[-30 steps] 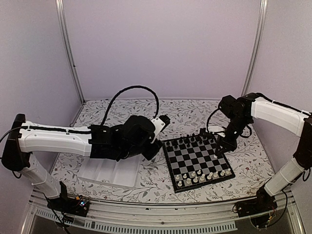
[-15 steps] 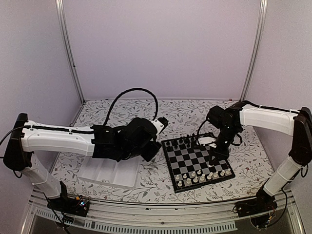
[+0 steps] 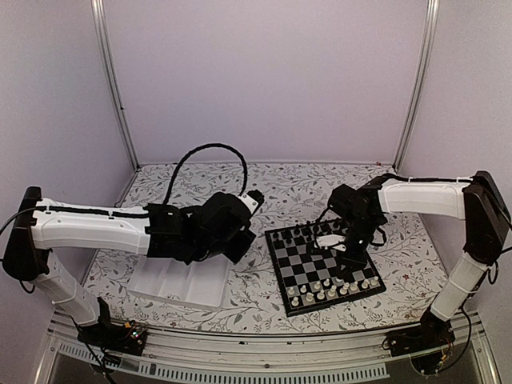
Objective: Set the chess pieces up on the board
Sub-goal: Place the chess piece on the chessboard, then adjust the chess piece on the chessboard.
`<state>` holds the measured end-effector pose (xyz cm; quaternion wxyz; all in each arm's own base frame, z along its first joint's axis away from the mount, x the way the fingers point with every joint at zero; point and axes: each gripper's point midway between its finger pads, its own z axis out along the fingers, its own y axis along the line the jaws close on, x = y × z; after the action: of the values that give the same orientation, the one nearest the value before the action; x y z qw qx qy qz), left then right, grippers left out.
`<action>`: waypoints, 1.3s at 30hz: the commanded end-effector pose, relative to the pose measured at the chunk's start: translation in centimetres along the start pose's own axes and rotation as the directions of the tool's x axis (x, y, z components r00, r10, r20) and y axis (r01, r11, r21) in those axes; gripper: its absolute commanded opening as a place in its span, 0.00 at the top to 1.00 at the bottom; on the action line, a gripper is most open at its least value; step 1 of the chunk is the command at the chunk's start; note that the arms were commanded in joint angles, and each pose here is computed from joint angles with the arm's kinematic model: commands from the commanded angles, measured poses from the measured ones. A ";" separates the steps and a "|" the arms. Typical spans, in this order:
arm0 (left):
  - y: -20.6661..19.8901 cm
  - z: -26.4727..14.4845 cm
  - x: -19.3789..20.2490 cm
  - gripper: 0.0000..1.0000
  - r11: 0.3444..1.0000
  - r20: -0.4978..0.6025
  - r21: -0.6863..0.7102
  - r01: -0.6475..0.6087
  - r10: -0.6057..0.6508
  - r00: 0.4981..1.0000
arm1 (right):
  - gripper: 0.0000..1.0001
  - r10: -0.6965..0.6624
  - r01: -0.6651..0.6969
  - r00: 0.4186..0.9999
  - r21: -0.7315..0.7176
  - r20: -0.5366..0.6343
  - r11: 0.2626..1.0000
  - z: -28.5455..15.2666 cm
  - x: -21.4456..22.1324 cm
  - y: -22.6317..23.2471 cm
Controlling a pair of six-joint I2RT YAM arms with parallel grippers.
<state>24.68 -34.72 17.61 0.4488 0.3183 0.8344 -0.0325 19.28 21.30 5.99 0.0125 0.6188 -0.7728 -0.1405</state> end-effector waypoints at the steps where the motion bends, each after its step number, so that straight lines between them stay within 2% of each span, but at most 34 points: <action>1: 1.4 -0.3 0.4 0.51 0.999 -0.009 -0.034 0.033 -0.033 0.999 | 0.91 -0.002 0.002 1.000 -0.008 -0.011 1.000 1.1 -0.3 0.0; 13: 1.5 0.0 0.9 0.51 0.998 -0.025 -0.034 0.044 -0.045 0.999 | 0.86 0.007 -0.007 0.999 0.000 -0.047 1.000 2.3 0.3 -0.2; 15: 1.5 0.0 1.0 0.51 0.998 -0.027 -0.034 0.045 -0.046 0.999 | 0.80 0.009 -0.009 0.999 0.002 -0.045 1.000 2.4 0.2 -0.2; 18: 1.5 0.0 1.1 0.51 0.998 -0.030 -0.034 0.049 -0.050 0.998 | 0.64 0.009 -0.009 1.000 0.003 -0.025 1.000 1.8 -0.3 -0.1; 19: 1.5 -0.1 1.1 0.51 0.998 -0.032 -0.034 0.050 -0.051 0.998 | 0.38 0.009 -0.009 1.000 0.002 -0.017 1.000 1.5 -0.5 -0.1; 20: 1.6 -0.1 1.1 0.51 0.998 -0.036 -0.035 0.052 -0.053 0.998 | 0.06 0.007 -0.007 1.000 0.006 -0.007 1.000 1.1 -0.9 -0.1; 21: 1.6 -0.2 1.3 0.51 0.998 -0.042 -0.038 0.055 -0.057 0.998 | 0.02 0.007 -0.007 1.000 0.009 0.005 1.000 0.6 -1.2 -0.1; 28: 3.5 -1.6 3.4 0.50 0.989 -0.144 -0.098 0.111 -0.125 0.982 | 0.01 -0.023 0.014 0.991 0.070 0.131 0.997 -4.7 -4.7 -0.3; 29: 3.8 -1.9 4.0 0.48 0.987 -0.167 -0.111 0.119 -0.137 0.977 | 0.01 -0.028 0.016 0.988 0.082 0.149 0.997 -5.4 -5.2 -0.4; 32: 4.8 -2.9 5.8 0.32 0.978 -0.204 -0.142 0.155 -0.182 0.962 | 0.01 -0.044 0.022 0.981 0.118 0.188 0.993 -7.4 -6.1 -0.6; 33: 5.0 -3.0 6.4 0.31 0.975 -0.211 -0.146 0.169 -0.197 0.957 | 0.01 -0.048 0.022 0.980 0.133 0.196 0.991 -7.8 -6.3 -0.8; 39: 5.4 -3.8 6.7 0.32 0.967 -0.190 -0.136 0.215 -0.238 0.952 | 0.01 -0.064 -0.012 0.968 0.300 0.241 0.954 -10.9 -6.8 -3.3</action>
<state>22.42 -27.09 16.18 0.3775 0.2191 0.8997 -0.0038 24.01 25.55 14.30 -0.1246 0.6164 -0.7654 -0.1362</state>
